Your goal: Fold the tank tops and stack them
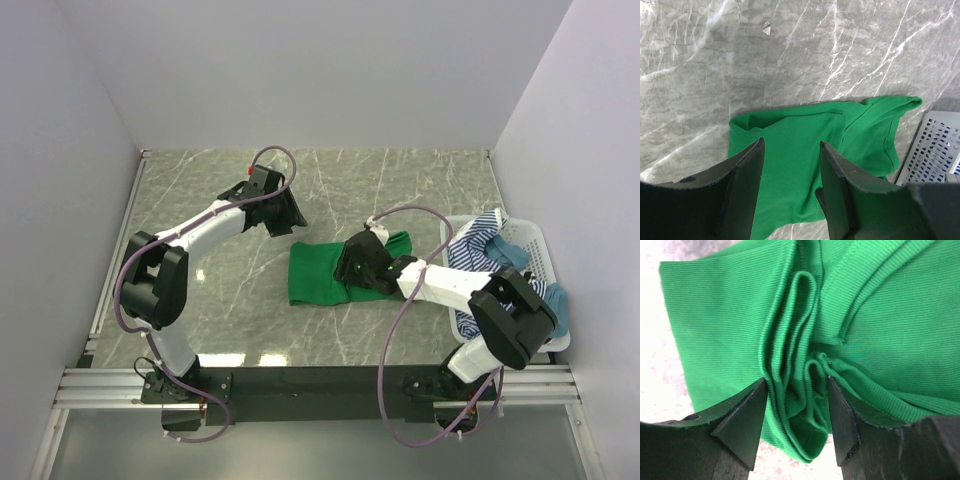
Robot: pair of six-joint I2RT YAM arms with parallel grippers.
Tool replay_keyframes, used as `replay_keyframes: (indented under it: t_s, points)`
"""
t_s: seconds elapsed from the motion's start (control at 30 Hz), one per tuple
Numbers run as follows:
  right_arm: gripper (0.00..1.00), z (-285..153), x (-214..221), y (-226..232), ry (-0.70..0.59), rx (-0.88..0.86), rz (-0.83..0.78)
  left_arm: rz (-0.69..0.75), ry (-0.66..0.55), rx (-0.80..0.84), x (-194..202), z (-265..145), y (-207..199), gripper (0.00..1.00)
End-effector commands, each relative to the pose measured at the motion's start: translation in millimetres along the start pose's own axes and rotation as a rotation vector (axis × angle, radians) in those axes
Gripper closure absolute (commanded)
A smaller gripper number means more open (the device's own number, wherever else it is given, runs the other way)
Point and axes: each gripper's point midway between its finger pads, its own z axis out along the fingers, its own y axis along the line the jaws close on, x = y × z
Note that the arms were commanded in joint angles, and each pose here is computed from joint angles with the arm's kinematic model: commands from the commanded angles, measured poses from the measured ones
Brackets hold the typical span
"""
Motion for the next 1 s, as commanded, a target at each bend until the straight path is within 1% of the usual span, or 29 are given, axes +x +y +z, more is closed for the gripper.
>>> replay_keyframes:
  t_s: [0.0, 0.23, 0.43, 0.73, 0.77, 0.83, 0.87, 0.97]
  points:
    - [0.41, 2, -17, 4, -0.047, 0.019, 0.010, 0.025, -0.024, 0.041, -7, -9, -11, 0.47]
    - [0.42, 6, -16, 4, -0.046, 0.018, 0.002, 0.025, -0.026, 0.042, -8, -9, -11, 0.47]
    - [0.46, 9, -20, 10, -0.055, 0.002, -0.002, 0.026, -0.024, 0.035, -8, -8, -10, 0.47]
    - [0.66, 2, -30, 14, -0.084, 0.012, -0.020, 0.022, -0.025, 0.031, -9, -8, -8, 0.47]
    - [0.71, 2, -30, 14, -0.084, 0.014, -0.021, 0.021, -0.027, 0.032, -10, -8, -8, 0.47]
    - [0.76, 2, -29, 15, -0.079, 0.010, -0.026, 0.022, -0.024, 0.032, -9, -7, -8, 0.47]
    - [0.80, 2, -30, 16, -0.080, 0.011, -0.026, 0.022, -0.024, 0.032, -9, -7, -8, 0.47]
    - [0.87, 3, -29, 18, -0.071, 0.010, -0.032, 0.022, -0.025, 0.031, -10, -8, -7, 0.47]
